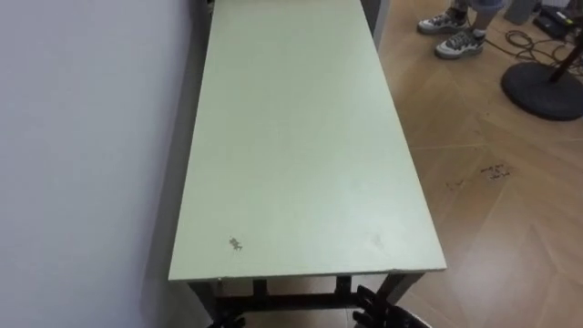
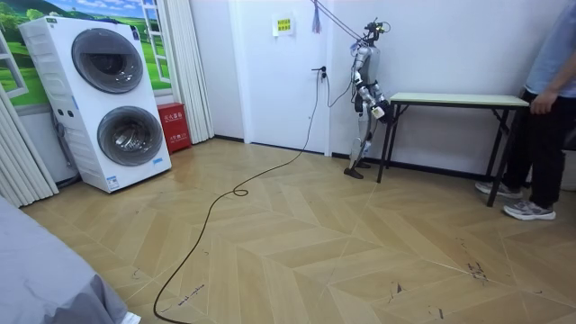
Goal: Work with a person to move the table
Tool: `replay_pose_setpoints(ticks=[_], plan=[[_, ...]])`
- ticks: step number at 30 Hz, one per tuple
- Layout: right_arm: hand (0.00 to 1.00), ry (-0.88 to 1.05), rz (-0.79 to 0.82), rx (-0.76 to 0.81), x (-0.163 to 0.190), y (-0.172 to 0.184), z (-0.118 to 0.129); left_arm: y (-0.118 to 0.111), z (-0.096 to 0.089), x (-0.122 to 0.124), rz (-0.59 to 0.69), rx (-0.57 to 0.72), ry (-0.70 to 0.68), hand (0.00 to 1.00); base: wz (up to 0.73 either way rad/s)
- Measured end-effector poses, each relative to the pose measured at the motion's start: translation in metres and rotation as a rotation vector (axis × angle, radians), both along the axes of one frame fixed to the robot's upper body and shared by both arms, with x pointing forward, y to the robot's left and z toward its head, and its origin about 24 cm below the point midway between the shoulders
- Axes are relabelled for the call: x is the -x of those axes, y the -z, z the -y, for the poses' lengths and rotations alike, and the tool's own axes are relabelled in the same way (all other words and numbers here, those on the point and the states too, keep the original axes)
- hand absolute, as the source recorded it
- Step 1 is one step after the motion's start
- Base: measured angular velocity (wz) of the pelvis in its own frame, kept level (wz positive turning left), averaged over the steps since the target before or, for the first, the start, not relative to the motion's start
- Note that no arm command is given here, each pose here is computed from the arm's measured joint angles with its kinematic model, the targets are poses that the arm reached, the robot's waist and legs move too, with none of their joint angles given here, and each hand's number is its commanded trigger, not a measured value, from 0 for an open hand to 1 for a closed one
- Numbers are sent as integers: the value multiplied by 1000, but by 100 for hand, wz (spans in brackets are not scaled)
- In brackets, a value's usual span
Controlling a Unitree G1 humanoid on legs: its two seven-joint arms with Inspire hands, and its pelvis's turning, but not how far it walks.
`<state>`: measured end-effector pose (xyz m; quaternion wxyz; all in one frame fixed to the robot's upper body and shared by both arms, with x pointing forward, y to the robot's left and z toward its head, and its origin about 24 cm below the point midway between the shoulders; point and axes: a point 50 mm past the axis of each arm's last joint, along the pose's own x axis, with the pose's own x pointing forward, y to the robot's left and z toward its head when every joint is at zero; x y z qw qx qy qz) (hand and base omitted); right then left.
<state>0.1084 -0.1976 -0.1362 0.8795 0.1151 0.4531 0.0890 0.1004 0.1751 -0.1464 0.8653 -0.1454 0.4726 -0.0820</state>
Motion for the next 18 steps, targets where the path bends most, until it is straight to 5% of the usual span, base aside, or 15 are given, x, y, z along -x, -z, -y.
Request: replay_pose_setpoints(ticks=[18], plan=[[0, 130, -224, 166, 49, 26, 17, 14, -1, 12, -68, -90, -28, 0, 0]])
